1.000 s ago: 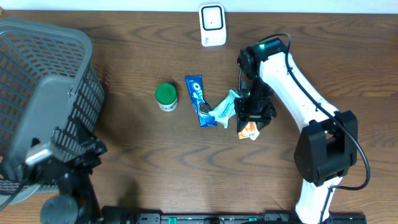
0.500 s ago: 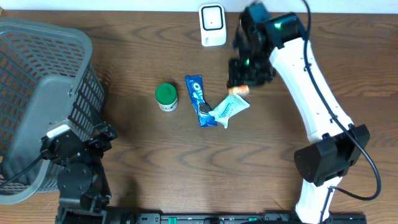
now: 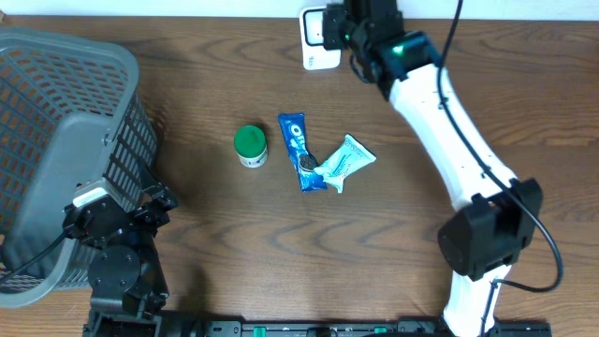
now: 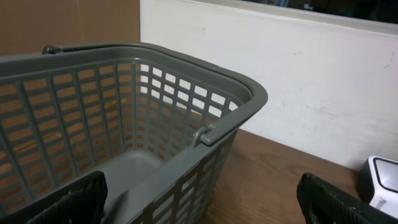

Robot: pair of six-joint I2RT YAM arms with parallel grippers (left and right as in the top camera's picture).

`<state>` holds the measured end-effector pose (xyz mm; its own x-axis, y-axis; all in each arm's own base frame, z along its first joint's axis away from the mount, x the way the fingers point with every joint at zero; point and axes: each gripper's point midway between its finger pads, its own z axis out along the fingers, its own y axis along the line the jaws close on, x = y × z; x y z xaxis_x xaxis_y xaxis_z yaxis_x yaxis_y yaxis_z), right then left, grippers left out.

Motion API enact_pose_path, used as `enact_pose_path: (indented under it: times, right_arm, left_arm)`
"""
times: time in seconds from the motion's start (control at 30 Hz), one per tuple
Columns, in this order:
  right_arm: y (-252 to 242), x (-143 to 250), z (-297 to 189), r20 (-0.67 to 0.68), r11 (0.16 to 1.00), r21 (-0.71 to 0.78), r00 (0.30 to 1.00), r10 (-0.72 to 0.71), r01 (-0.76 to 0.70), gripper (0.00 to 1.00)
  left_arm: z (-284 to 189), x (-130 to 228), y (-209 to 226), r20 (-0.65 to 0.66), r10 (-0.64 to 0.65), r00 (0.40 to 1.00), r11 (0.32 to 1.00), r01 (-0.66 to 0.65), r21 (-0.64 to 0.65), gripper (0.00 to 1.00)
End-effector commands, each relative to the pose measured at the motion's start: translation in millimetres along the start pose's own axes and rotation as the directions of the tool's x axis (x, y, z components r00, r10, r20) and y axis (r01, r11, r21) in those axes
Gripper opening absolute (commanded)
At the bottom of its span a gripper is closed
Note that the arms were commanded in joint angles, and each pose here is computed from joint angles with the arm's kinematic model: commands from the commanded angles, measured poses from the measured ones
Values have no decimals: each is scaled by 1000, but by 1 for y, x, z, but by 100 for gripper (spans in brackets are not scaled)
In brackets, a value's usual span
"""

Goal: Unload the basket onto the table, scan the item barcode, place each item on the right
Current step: 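Carry the orange box to the white scanner and hold it there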

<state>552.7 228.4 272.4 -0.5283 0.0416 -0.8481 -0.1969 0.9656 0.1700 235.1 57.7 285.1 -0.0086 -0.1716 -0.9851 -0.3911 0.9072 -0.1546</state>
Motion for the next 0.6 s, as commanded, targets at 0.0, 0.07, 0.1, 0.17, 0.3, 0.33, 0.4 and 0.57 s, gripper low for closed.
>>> enact_pose_path:
  times: [0.0,0.07,0.1,0.17,0.3,0.33,0.4,0.57]
  right_arm:
    - [-19,20,39,65,993,122,998,-12,4,31]
    - [-22,19,55,132,991,135,991,-22,4,29]
    - [-22,19,63,157,991,136,987,-30,8,29]
    - [-21,23,83,200,991,131,978,-52,26,27]
    - [-22,41,121,268,990,129,959,-97,64,31]
    - [-24,48,131,282,990,131,955,-94,59,34]
    - [-26,62,145,292,989,133,951,-101,64,36]
    - [-37,94,172,286,988,144,953,-102,62,37]
  left_arm:
    - [3,16,4,-38,15,999,1000,-16,-20,98]
    - [3,16,4,-38,15,999,1000,-16,-21,98]
    - [3,16,4,-37,15,999,1000,-16,-20,98]
    - [3,16,4,-37,15,999,1000,-16,-20,98]
    - [3,14,3,-30,11,999,1000,-12,-19,98]
    - [3,14,3,-28,10,1000,1000,-11,-19,98]
    - [3,13,3,-25,9,1000,1000,-9,-19,98]
    - [4,13,3,-24,10,1000,1000,-11,-18,98]
